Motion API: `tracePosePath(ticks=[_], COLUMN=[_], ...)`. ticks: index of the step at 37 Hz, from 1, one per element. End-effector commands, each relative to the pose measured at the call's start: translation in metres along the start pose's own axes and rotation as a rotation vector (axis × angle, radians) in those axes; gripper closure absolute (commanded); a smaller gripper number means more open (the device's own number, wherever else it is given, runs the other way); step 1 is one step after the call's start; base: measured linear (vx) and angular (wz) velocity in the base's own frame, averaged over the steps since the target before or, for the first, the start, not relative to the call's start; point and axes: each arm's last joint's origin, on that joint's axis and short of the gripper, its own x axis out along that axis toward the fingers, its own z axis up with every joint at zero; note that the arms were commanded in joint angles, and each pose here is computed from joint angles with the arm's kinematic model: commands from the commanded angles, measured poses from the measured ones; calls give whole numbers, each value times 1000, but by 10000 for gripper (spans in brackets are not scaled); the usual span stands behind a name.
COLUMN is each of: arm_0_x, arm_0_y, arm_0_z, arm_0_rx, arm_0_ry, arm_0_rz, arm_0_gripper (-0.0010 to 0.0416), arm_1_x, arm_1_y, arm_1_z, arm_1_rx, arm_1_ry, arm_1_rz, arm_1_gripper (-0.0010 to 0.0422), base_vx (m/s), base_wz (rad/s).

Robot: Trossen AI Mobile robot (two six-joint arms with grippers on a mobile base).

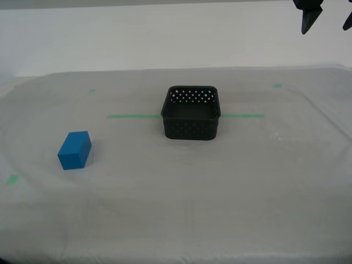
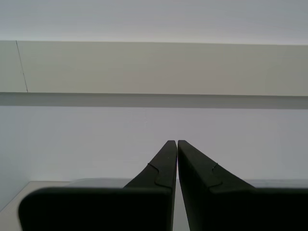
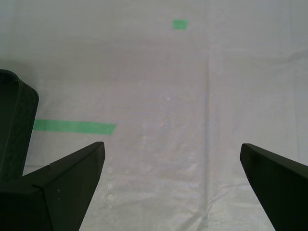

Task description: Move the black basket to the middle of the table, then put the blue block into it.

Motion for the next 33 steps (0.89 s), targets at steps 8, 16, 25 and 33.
tracePosePath(ticks=[8,16,25,33], arm_0_x=[0,0,0,0], arm_0_y=[0,0,0,0], arm_0_z=[0,0,0,0], arm_0_rx=[-1,0,-1,0], arm_0_ry=[4,3,3,3], arm_0_rz=[2,2,2,2], arm_0_gripper=[12,12,12,12], arm_1_x=[0,0,0,0], arm_1_y=[0,0,0,0], arm_1_z=[1,1,1,1], arm_1_rx=[1,1,-4,-2], arm_1_ry=[-6,-6,-6,-6], arm_1_rz=[1,0,0,0], arm_1_gripper=[412,412,412,412], base_vx=[0,0,0,0], base_wz=[0,0,0,0])
